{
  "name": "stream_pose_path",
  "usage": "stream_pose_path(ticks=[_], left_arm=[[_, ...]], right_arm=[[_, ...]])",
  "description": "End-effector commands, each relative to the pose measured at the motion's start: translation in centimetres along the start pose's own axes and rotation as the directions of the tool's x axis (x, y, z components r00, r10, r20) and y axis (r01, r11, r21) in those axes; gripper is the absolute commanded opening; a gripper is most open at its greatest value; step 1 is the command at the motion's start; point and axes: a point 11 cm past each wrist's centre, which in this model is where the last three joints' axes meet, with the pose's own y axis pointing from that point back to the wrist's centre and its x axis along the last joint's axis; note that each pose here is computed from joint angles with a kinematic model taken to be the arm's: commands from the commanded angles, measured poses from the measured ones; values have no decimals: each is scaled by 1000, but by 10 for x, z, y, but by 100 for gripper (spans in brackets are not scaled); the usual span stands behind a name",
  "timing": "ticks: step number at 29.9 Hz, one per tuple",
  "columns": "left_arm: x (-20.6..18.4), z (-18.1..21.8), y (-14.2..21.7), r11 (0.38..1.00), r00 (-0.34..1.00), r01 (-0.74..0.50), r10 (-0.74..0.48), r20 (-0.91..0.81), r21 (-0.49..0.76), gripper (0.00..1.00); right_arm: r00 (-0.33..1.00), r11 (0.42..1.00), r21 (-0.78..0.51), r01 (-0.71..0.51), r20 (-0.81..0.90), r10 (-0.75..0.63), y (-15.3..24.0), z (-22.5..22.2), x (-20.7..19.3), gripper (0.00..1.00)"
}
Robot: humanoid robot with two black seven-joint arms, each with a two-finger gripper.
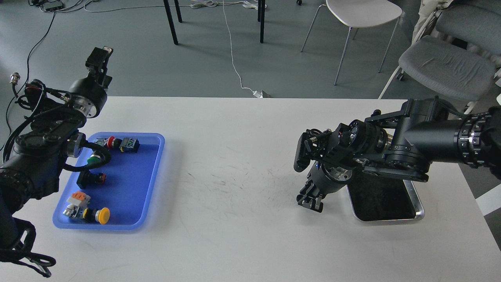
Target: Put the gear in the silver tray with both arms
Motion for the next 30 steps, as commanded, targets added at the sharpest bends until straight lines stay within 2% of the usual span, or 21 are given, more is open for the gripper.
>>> stream_pose_path(ticks=[1, 3, 12, 14, 22, 30], left_arm=[[1, -1, 1, 1000, 1000, -1, 1, 1, 3, 97], [1, -1, 1, 1000, 1000, -1, 1, 1, 3, 97], [1, -2, 1, 1000, 1000, 0, 0, 3, 5, 97], [1, -5, 3, 1000, 1000, 0, 0, 2, 11, 97], [-1, -10, 4, 1000, 1000, 4, -4, 4, 19, 97], [-3, -12, 5, 1000, 1000, 10, -10, 8, 23, 97]], right_arm=[[1000, 1000, 1, 1, 0, -1, 0, 0, -1, 23], [1000, 1000, 0, 1, 0, -1, 0, 0, 0, 17], [1000, 1000, -5, 2, 1, -2, 1, 2, -1, 7], [1000, 1000, -12, 1, -1, -1, 3, 4, 0, 1], [999, 997, -80, -19, 37, 22, 36, 28, -8, 1], [991, 990, -136, -23, 131, 41, 77, 45, -50, 1]])
